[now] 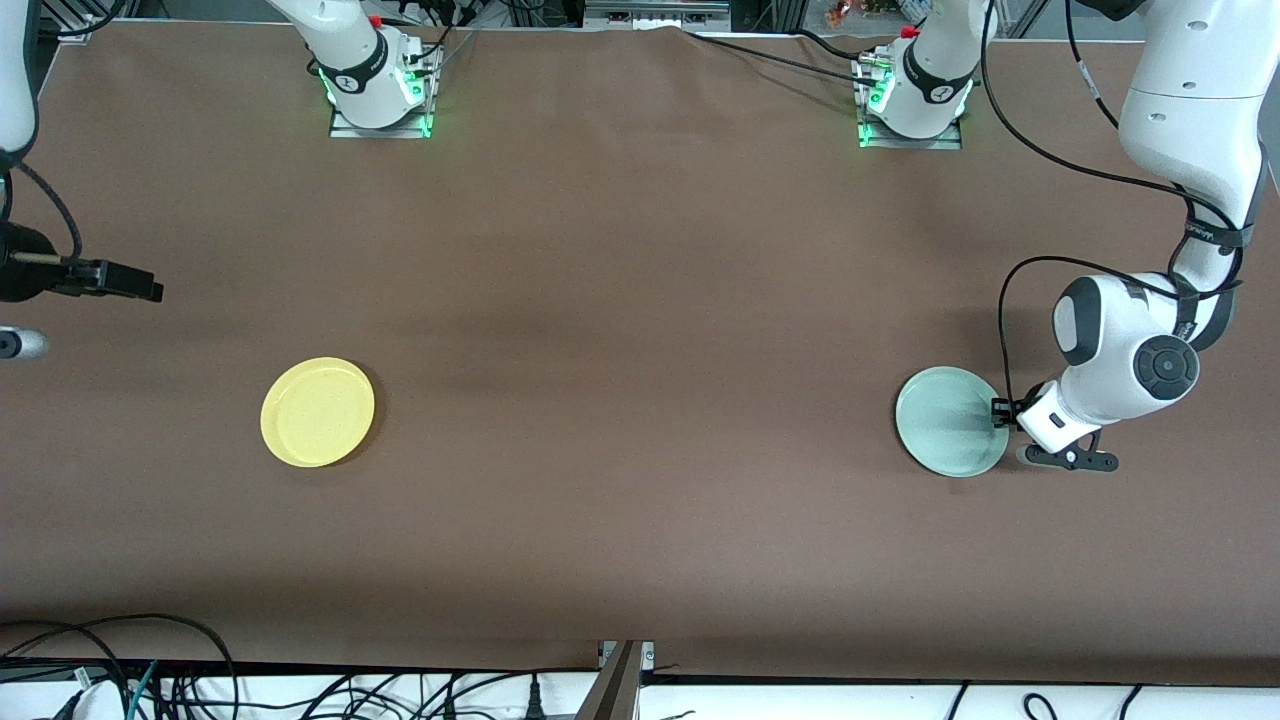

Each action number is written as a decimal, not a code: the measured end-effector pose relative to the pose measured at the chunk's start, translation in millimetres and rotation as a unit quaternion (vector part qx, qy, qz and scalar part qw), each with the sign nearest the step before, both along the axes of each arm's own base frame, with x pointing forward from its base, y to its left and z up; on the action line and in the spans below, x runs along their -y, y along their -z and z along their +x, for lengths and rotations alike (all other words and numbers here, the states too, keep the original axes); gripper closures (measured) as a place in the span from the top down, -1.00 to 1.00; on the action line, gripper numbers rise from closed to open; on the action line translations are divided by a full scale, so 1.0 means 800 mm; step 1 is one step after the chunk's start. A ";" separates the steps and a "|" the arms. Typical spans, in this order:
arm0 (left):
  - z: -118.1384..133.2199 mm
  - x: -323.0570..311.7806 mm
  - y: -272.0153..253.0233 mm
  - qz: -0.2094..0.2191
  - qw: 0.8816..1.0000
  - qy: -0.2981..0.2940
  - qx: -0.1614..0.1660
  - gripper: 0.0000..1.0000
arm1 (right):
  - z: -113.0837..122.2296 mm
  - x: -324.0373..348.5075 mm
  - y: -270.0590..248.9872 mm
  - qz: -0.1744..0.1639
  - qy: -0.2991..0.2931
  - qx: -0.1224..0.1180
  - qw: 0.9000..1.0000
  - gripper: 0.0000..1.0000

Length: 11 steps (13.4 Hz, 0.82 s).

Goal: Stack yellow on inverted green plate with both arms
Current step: 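Grasp the green rim with the left gripper while the right gripper reaches yellow, then lift the green plate with the left gripper while the right gripper grasps yellow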

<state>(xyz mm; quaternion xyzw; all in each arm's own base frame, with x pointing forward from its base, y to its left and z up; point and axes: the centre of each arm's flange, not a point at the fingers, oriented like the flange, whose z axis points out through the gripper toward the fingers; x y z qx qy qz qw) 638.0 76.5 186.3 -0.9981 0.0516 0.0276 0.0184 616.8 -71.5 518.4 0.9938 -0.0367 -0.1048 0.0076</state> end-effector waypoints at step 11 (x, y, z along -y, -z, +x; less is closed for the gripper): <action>0.002 0.002 -0.006 -0.001 1.000 0.001 -0.004 -0.93 | 0.065 0.028 0.203 0.002 -0.012 0.016 1.000 1.00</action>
